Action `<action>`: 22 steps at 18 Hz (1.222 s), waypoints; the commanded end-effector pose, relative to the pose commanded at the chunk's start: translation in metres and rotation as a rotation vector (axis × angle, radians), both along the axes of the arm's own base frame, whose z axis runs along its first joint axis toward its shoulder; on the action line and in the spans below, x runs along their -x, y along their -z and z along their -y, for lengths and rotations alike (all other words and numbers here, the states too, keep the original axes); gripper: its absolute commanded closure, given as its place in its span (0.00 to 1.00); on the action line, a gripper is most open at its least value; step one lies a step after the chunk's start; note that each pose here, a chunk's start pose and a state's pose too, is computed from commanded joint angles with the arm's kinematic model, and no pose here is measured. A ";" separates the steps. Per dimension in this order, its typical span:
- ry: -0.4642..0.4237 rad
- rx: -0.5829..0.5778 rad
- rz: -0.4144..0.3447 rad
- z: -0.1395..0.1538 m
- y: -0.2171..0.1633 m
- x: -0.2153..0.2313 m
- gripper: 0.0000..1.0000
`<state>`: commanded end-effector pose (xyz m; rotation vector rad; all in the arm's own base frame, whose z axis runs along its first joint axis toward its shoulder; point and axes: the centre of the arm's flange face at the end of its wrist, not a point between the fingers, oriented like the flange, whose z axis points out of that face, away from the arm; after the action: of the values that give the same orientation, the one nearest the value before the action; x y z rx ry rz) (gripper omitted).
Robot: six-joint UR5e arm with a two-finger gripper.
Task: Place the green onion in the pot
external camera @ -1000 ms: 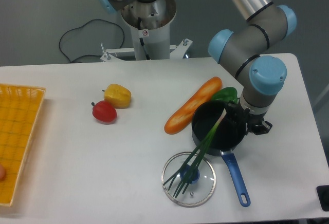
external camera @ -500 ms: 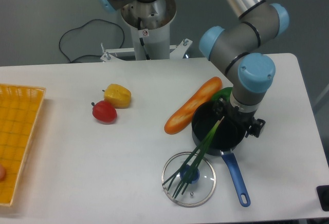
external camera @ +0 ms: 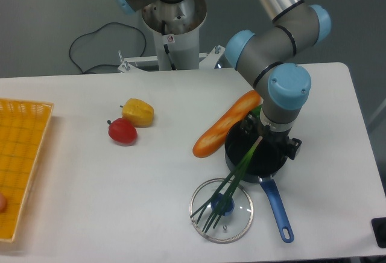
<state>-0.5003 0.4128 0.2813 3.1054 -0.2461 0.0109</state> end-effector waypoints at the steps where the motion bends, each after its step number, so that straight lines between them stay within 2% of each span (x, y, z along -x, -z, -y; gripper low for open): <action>1: 0.002 -0.001 0.002 0.001 0.000 0.000 0.45; 2: -0.002 0.000 0.003 0.001 0.000 0.000 0.61; 3: -0.003 0.004 0.011 0.001 0.000 -0.001 0.82; 4: -0.003 0.011 0.024 0.002 -0.002 -0.001 0.96; 11: -0.003 0.016 0.037 0.004 -0.007 -0.005 0.98; 22: 0.000 0.031 0.062 0.006 0.010 -0.013 0.95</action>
<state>-0.4873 0.4072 0.2713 3.0775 -0.2449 0.1095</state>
